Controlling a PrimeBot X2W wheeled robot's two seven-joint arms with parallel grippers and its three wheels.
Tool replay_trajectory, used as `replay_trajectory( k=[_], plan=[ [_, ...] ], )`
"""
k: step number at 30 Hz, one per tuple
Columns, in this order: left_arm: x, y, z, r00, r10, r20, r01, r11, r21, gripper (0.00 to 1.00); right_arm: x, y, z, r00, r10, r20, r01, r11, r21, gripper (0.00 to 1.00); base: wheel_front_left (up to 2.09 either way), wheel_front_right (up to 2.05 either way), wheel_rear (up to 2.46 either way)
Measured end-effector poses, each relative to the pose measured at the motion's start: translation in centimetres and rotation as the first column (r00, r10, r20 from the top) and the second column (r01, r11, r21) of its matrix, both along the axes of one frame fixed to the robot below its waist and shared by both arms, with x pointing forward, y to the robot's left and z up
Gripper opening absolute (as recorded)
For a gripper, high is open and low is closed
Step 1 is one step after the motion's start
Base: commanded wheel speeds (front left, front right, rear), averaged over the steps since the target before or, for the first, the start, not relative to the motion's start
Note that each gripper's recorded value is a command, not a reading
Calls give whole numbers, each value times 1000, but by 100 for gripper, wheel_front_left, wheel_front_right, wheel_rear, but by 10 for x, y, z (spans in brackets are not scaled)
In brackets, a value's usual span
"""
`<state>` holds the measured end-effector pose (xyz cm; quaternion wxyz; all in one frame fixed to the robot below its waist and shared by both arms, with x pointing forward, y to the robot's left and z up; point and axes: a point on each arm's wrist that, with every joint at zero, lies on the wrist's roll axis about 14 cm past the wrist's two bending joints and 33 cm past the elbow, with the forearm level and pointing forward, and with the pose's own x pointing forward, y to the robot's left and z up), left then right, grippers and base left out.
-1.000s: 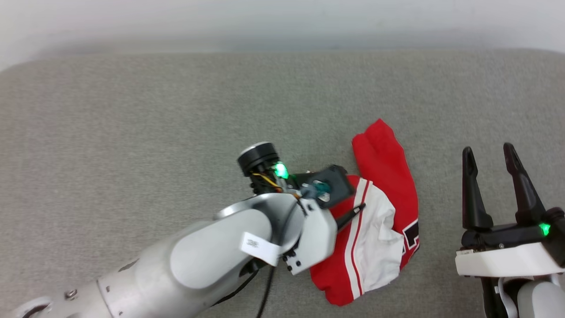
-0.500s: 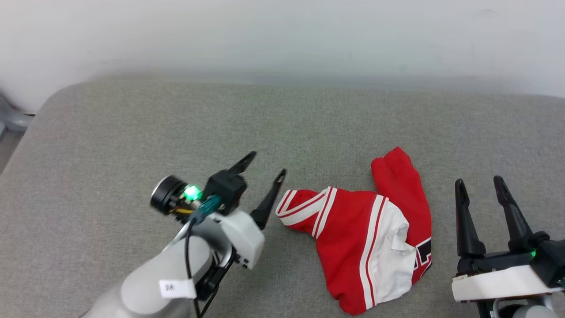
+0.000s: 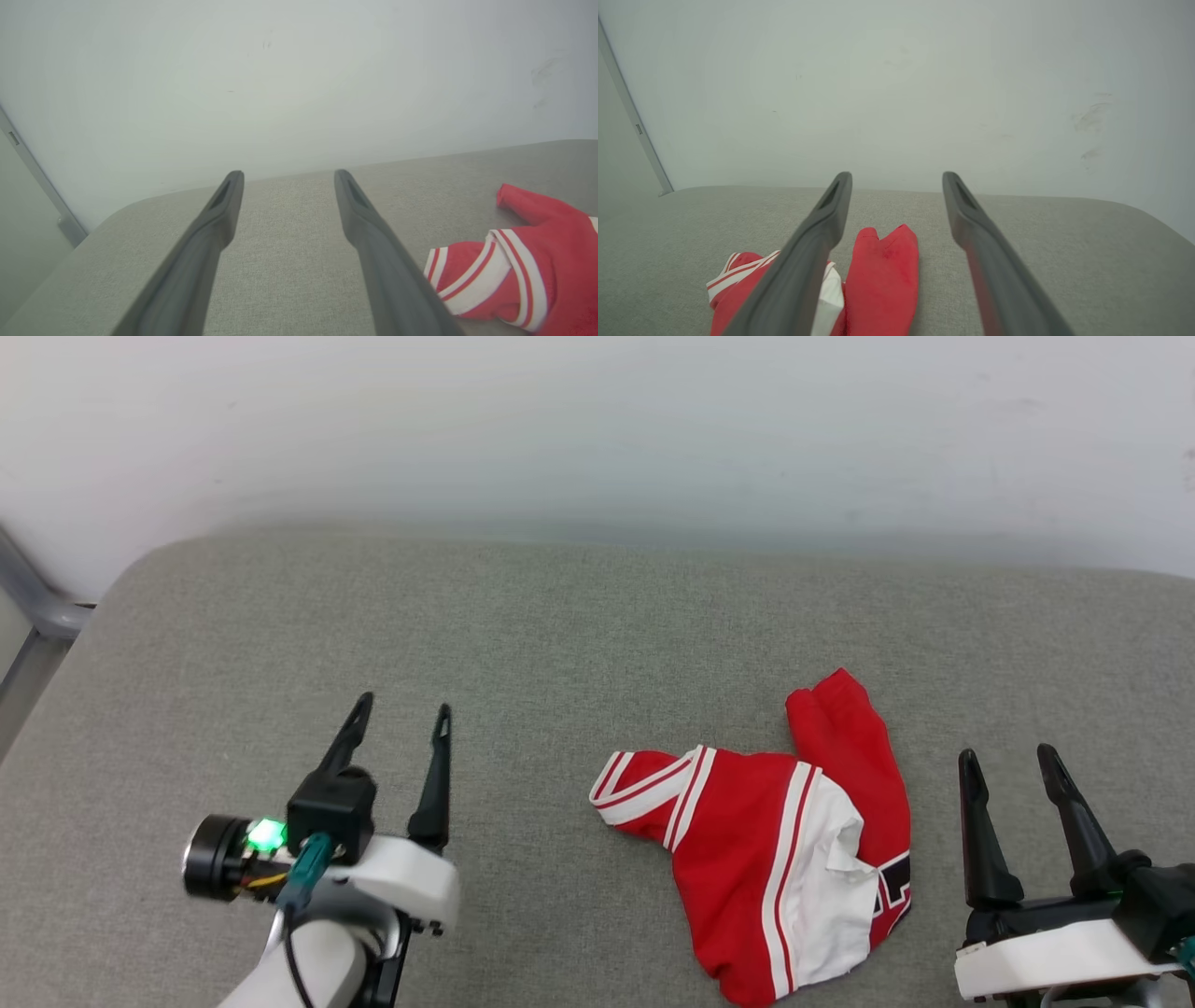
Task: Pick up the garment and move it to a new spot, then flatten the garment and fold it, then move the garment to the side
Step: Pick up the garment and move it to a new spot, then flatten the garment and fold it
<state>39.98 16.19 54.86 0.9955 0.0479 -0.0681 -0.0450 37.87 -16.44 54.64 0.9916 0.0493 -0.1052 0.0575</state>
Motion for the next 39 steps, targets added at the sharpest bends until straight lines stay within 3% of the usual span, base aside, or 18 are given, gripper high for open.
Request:
replay_trajectory(
  k=[13, 39],
  plan=[
    [-39, 34, -11, 984, 177, 21, -176, 983, -42, 100, -11, -12, -7, 999, -33, -24, 34, 999, 32, 100, 0, 0, 0],
    [-61, 31, -34, 987, 159, -25, -160, 986, -37, 100, -22, -16, -18, 997, -43, -61, 46, 998, 49, 100, 0, 0, 0]
  ],
)
